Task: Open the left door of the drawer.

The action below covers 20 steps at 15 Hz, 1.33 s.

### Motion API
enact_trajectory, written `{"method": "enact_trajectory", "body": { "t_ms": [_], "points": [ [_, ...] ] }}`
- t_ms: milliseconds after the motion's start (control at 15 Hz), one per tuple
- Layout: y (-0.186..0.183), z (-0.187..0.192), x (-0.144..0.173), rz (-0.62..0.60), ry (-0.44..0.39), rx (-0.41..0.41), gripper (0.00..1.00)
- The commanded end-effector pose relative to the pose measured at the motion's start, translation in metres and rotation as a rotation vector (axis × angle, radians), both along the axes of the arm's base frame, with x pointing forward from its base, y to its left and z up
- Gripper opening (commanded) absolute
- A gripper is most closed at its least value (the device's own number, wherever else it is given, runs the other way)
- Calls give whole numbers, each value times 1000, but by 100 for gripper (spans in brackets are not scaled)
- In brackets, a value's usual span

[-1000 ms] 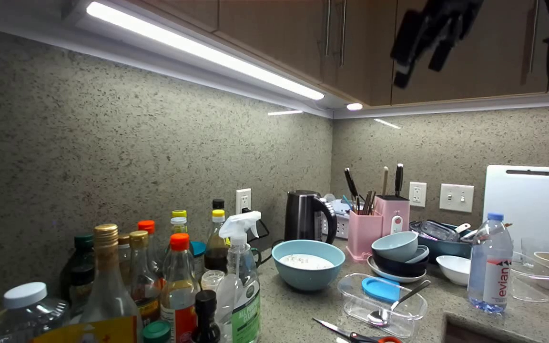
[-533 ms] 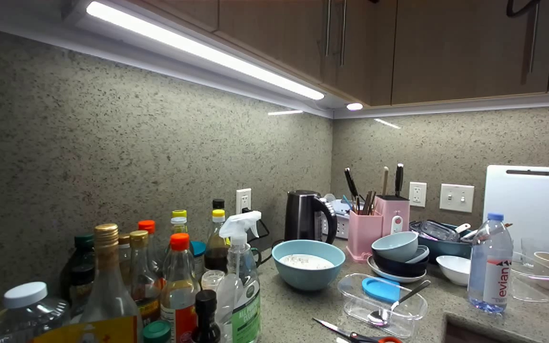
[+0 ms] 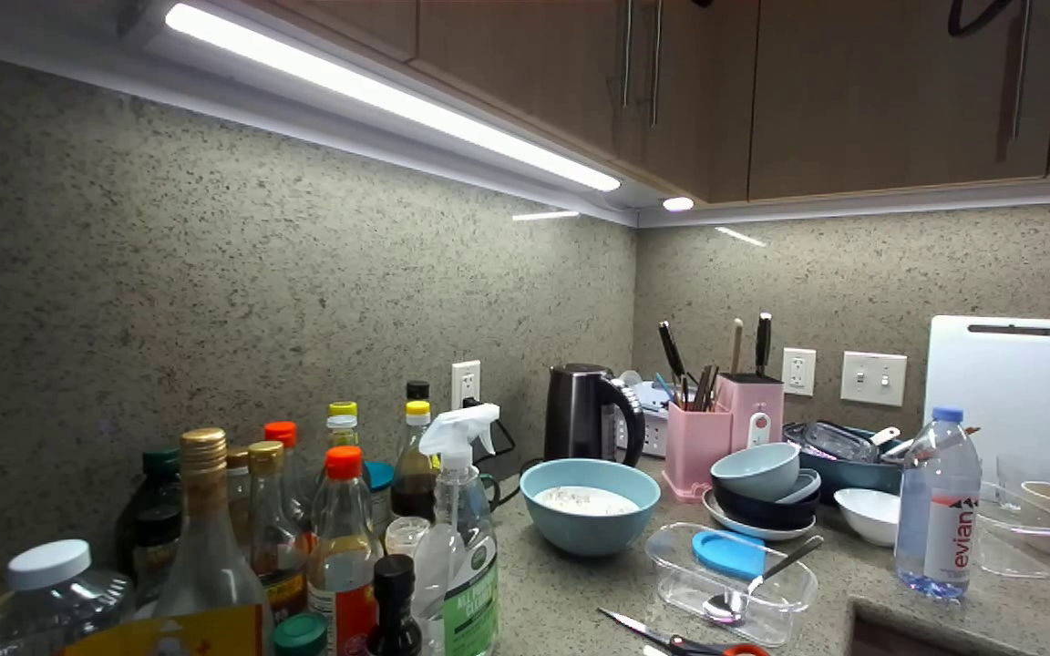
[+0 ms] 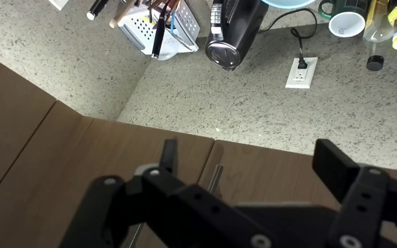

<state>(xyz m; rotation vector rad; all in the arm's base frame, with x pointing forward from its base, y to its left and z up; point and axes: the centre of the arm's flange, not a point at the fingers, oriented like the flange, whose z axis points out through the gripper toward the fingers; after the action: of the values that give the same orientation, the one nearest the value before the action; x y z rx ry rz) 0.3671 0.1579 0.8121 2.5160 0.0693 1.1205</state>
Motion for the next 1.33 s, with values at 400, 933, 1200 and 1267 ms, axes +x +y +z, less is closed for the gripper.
{"method": "enact_trajectory", "body": {
  "t_ms": [400,933,1200,1267],
  "points": [
    [-22,97,66,-185,-63,110,100],
    [-38,86,78,29,-31,184,100],
    [-39,95,109,-45,-66,200,100],
    [-40,84,90,-23,-51,192,100]
  ]
}}
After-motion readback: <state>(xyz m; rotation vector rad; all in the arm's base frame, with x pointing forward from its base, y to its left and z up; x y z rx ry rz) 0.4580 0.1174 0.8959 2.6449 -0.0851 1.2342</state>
